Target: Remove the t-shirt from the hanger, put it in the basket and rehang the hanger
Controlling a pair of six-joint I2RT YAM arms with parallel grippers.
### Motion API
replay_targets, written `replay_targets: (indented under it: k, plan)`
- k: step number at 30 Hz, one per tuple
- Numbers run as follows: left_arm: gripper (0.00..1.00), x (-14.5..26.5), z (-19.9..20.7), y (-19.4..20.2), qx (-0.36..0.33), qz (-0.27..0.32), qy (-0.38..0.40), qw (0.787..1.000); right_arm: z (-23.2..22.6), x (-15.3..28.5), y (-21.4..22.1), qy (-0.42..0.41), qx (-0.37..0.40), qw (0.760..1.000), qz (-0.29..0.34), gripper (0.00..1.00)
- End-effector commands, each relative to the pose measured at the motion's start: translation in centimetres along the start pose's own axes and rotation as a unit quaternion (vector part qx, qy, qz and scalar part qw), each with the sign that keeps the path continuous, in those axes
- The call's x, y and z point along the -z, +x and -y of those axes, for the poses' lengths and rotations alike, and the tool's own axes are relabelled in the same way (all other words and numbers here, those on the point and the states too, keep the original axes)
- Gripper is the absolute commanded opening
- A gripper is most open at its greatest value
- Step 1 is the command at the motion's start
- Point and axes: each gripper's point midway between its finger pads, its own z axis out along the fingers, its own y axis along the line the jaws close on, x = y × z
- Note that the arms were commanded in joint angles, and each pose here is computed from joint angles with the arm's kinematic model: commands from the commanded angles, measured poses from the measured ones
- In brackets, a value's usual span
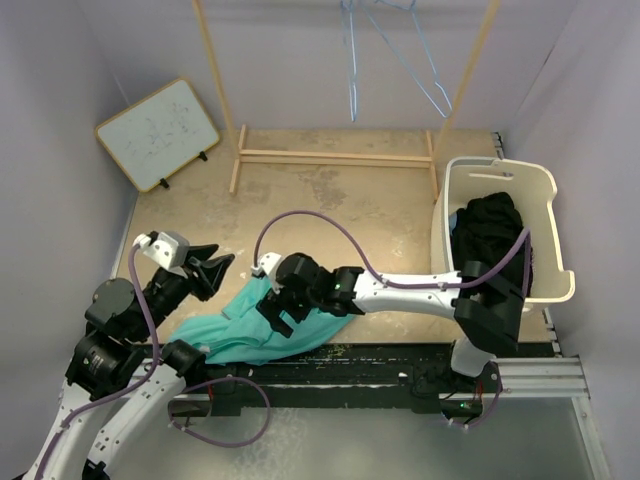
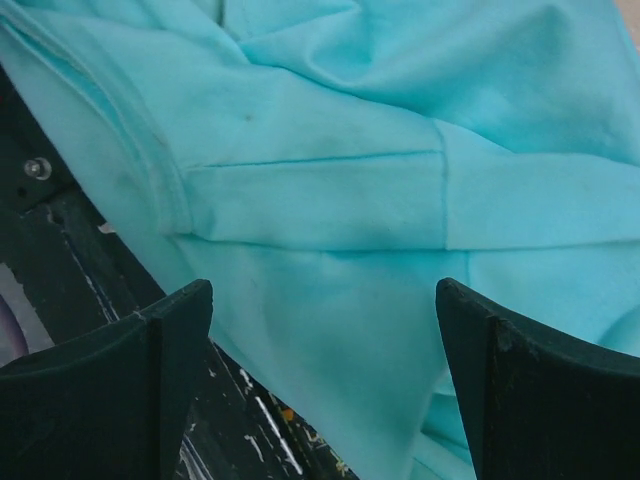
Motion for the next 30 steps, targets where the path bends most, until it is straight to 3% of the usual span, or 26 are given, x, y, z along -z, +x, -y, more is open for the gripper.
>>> replay_targets:
  k: [1, 15, 22, 25, 27, 30]
  plan:
    - [0.45, 0.5, -0.6, -1.1, 0.007, 0.026, -0.019, 0.999, -2.8, -0.1, -4.1, -0.039, 0.052, 0.996, 0.064, 0.95]
    - [0.45, 1.0, -1.3, -1.3, 0.01, 0.037, -0.042, 0.998, -1.6, -4.7, -1.5, -0.019, 0.111, 0.993, 0.025, 0.95]
    - [0.45, 0.8, -1.5, -1.2, 0.01, 0.033, -0.048, 0.998, -1.9, -6.3, 1.8, -0.018, 0.13, 0.991, -0.03, 0.85]
    - [0.45, 0.7, -1.6, -1.1, 0.009, 0.031, -0.048, 0.998, -0.6, -7.1, 2.8, 0.021, 0.119, 0.991, -0.051, 0.62]
    - [0.45, 0.7, -1.6, -1.1, 0.009, 0.031, -0.049, 0.998, -0.2, -7.2, 3.8, 0.033, 0.101, 0.992, -0.071, 0.38]
    - [0.45, 0.7, -1.6, -1.1, 0.009, 0.03, -0.05, 0.998, 0.7, -6.8, 2.9, 0.065, 0.07, 0.994, -0.051, 0.05]
